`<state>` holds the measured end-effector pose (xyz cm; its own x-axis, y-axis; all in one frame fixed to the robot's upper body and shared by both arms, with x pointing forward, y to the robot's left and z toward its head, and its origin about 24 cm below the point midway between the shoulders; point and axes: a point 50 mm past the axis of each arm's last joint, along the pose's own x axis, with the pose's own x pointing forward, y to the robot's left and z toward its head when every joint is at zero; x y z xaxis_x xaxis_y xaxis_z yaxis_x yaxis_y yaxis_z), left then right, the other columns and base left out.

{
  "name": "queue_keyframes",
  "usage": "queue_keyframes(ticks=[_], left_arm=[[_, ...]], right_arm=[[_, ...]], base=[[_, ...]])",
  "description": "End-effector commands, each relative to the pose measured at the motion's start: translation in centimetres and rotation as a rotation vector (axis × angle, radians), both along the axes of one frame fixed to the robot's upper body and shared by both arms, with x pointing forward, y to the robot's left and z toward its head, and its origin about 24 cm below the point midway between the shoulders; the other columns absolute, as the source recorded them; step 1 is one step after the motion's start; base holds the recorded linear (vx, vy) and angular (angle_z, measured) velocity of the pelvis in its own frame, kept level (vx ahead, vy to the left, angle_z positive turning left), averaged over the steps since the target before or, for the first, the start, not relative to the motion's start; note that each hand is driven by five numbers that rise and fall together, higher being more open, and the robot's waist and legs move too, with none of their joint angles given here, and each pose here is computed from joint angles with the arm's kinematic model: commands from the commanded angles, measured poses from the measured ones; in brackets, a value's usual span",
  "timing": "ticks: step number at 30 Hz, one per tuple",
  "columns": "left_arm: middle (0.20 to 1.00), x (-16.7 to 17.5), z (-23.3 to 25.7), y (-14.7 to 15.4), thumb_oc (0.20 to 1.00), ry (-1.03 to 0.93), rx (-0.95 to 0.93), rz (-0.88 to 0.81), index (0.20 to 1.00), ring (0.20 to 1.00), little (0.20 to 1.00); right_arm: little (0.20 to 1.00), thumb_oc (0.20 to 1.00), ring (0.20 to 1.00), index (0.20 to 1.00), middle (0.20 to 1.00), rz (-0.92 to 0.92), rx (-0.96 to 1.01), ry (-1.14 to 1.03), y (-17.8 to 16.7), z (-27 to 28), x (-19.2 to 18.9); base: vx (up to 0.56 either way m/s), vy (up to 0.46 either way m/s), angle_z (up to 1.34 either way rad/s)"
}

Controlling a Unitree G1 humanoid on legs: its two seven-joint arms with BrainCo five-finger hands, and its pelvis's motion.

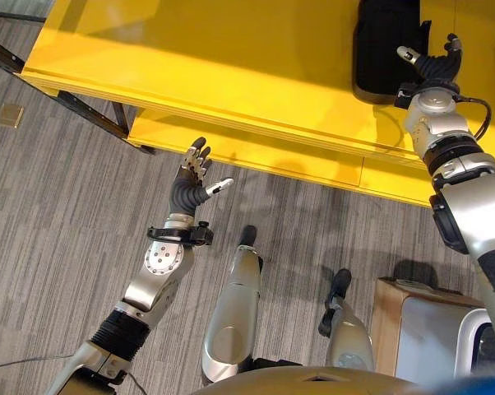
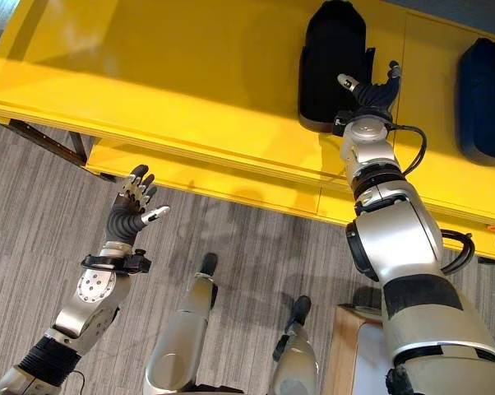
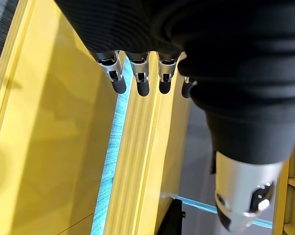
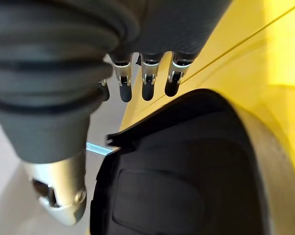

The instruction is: Move parts from the plastic box to the shelf.

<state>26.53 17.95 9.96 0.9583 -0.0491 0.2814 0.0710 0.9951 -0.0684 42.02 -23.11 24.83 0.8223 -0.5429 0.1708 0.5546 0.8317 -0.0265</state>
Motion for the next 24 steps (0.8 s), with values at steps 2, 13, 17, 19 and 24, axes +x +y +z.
queue_keyframes(ticks=[2, 13, 17, 19, 24], left_arm=[[1.000, -0.2, 1.4, -0.2, 1.000, -0.096, -0.010, -0.004, 1.000, 1.000, 1.000], [1.000, -0.2, 1.3, 0.0, 1.000, -0.092, -0.009, 0.006, 1.000, 1.000, 1.000], [1.000, -0.2, 1.4, 0.0, 1.000, -0.094, -0.010, 0.003, 1.000, 1.000, 1.000], [1.000, -0.2, 1.4, 0.0, 1.000, -0.093, -0.010, 0.004, 1.000, 1.000, 1.000], [1.000, -0.1, 1.4, 0.1, 1.000, -0.094, -0.010, 0.009, 1.000, 1.000, 1.000]], right_arm=[[1.000, 1.000, 1.000, 1.000, 1.000, 0.008, -0.031, -0.146, -0.8, 2.8, -0.6], [1.000, 1.000, 1.000, 1.000, 1.000, 0.051, 0.005, -0.135, 0.7, 1.9, -0.2], [1.000, 1.000, 1.000, 1.000, 1.000, 0.068, 0.018, -0.138, 1.3, 1.8, 0.0], [1.000, 1.000, 1.000, 1.000, 1.000, 0.070, 0.020, -0.137, 1.4, 1.8, 0.0], [1.000, 1.000, 1.000, 1.000, 1.000, 0.081, 0.041, -0.140, 2.0, 1.7, 0.1]], base=[[0.00, 0.000, 0.00], [0.00, 0.000, 0.00], [0.00, 0.000, 0.00], [0.00, 0.000, 0.00], [0.00, 0.000, 0.00]])
